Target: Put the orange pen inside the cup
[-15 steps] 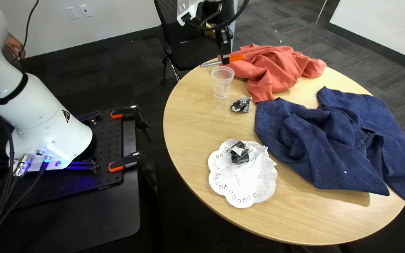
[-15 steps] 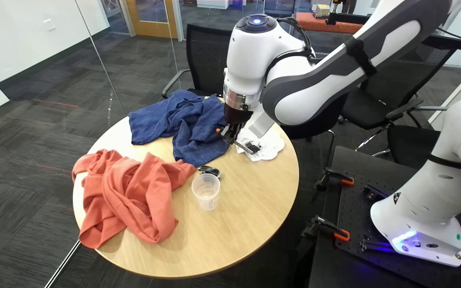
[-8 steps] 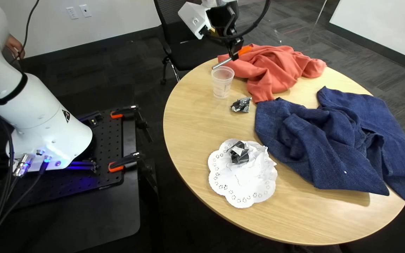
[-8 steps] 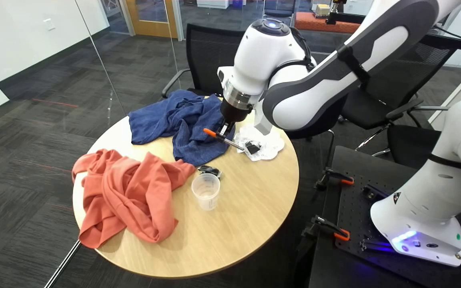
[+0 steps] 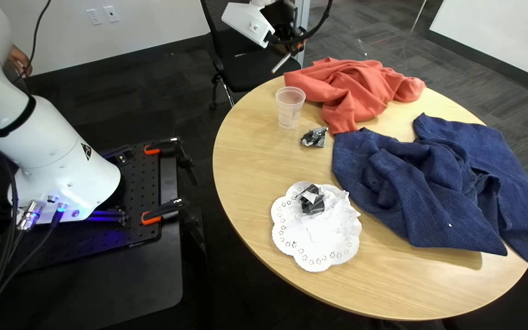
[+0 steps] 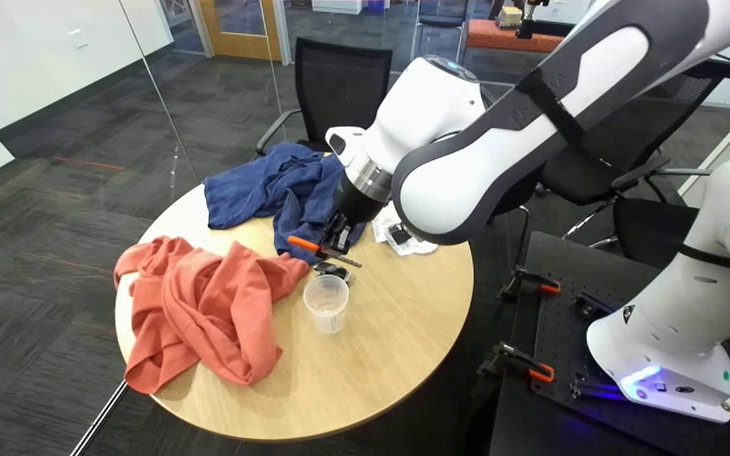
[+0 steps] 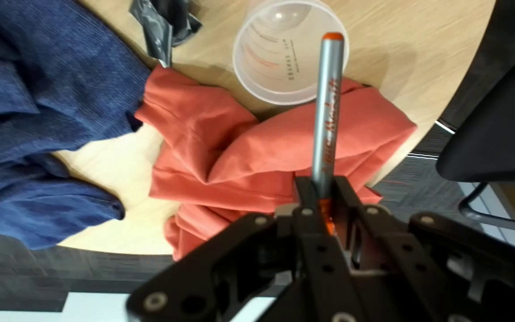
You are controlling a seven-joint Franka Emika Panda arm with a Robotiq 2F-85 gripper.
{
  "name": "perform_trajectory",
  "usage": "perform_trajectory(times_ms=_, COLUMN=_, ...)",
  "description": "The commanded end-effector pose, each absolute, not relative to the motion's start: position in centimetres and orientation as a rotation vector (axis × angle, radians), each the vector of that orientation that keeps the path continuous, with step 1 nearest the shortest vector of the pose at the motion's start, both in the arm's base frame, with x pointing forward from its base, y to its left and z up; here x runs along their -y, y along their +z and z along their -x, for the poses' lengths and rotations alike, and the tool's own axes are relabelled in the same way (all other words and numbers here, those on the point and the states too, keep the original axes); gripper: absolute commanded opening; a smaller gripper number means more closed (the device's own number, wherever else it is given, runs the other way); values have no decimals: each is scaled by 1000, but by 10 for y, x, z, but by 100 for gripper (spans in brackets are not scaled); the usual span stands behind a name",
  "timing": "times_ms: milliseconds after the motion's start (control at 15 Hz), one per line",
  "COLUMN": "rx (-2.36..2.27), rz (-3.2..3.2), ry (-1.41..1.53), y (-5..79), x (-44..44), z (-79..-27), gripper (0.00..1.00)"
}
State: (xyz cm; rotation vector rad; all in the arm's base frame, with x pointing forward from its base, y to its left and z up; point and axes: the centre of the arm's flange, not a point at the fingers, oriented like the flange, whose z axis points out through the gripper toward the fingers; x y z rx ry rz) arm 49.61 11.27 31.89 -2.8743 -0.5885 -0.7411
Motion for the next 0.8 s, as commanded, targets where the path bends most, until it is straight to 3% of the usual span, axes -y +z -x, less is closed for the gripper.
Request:
perform_trajectory(times_ms=0, rx=714, rz=2769, ry=-812, y=315, x=-89, z=-491, gripper=4)
perform_trajectory(times_ms=200, rx=761, rz=2727, ry=-801, y=320, x=-88, z=-493, gripper=4)
perform_trajectory(times_ms=267, rx=728, rz=2772, ry=-808, y=328, x=-114, z=-499, gripper=14)
perform_trajectory(times_ms=533, rx=745, rz=2757, ry=-800, y=326, x=-103, z=-500, gripper=14)
perform_trajectory(times_ms=600, rx=764, rz=2744, ry=-824, y=326, x=-103, z=-502, gripper=4)
perform_trajectory(times_ms=733, rx=793, rz=2722, ry=-861, y=321, x=-99, z=-507, gripper=4)
